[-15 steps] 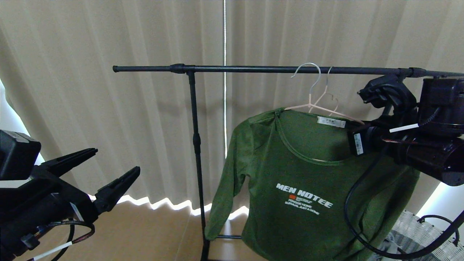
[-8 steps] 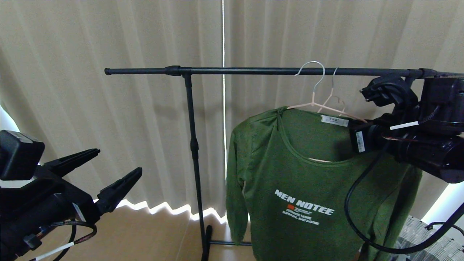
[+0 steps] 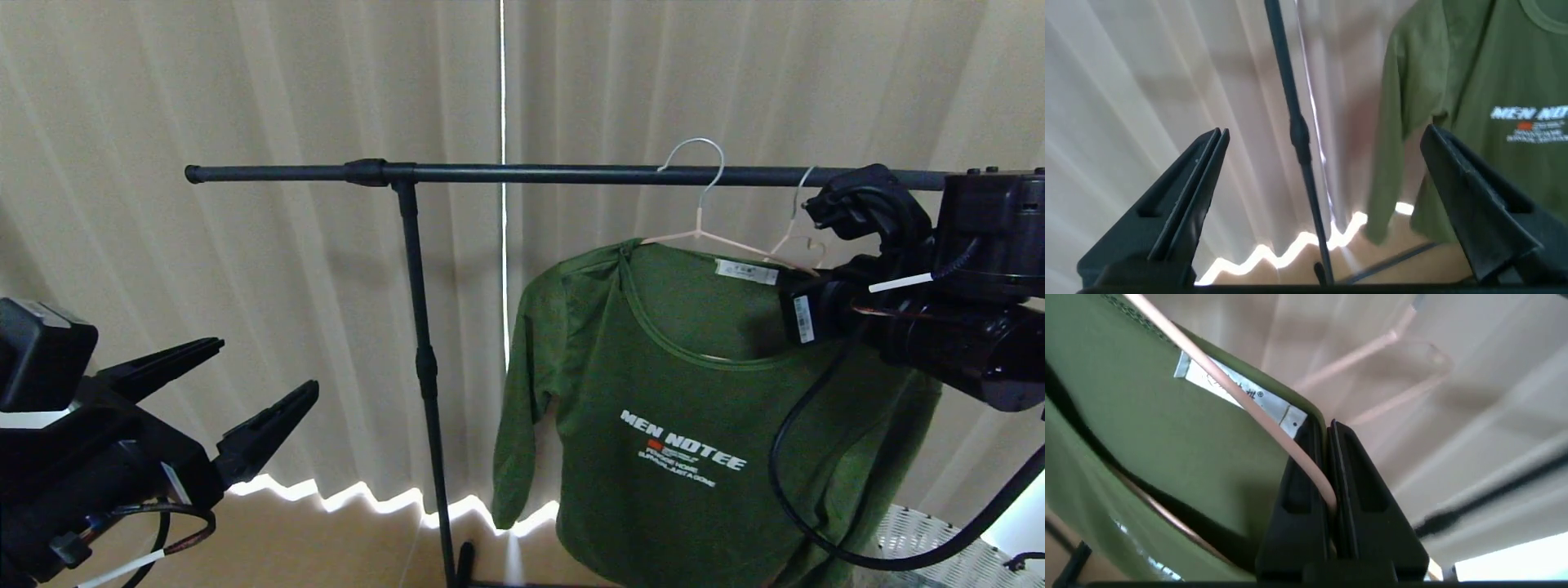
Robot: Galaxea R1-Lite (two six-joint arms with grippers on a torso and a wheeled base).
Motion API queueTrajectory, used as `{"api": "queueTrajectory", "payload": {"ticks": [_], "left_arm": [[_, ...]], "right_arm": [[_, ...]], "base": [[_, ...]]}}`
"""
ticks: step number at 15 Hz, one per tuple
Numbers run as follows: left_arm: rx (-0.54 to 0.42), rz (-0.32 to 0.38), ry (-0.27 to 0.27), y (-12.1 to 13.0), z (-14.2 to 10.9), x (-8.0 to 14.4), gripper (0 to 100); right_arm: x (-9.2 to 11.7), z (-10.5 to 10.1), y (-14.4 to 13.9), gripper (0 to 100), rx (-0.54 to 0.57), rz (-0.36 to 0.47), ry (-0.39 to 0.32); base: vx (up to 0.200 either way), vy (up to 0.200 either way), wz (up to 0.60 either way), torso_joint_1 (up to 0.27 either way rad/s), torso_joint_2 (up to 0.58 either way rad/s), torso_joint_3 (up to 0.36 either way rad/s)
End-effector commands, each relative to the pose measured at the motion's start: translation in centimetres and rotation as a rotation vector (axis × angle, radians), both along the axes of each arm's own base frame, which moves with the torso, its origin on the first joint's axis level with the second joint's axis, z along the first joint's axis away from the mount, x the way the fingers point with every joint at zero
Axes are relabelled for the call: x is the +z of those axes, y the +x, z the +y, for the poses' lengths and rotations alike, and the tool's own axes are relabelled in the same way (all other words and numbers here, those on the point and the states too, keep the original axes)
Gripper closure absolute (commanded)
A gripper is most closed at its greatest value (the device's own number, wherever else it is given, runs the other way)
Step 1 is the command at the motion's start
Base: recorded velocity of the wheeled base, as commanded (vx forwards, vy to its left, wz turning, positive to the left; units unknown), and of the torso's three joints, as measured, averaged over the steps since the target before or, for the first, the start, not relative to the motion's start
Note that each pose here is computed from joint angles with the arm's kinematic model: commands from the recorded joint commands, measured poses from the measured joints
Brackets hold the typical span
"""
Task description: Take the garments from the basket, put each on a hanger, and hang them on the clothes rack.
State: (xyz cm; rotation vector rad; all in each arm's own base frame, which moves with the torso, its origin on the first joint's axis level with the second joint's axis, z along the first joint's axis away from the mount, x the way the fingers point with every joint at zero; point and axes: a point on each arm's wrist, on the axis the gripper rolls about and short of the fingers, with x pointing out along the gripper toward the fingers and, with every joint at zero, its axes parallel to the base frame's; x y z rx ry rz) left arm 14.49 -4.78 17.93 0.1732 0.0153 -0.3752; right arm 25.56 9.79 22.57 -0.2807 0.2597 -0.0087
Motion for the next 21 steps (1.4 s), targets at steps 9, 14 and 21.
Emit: {"api": "queueTrajectory", "payload": {"ticks": [9,14,21], "left_arm": [[-0.008,0.003,0.005,0.0,-0.1,-0.1,0],[-0.003,0.024,0.015,0.9,-0.3,-0.3,0],[-0.008,0.036,0.027,1.1,-0.4,-0.5,0]], "right_arm": [[0.2,0.7,4.0,100,-0.147,-0.017,-0.036],[-1.0,0.4,5.5,100,-0.224,0.01,-0.067],[-1.3,1.3,5.9,100,-0.234,0.013,-0.121]], "base": [[0.0,0.0,0.0,0.0,0.0,0.0],[0.0,0.0,0.0,0.0,0.0,0.0],[0.0,0.0,0.0,0.0,0.0,0.0]]}}
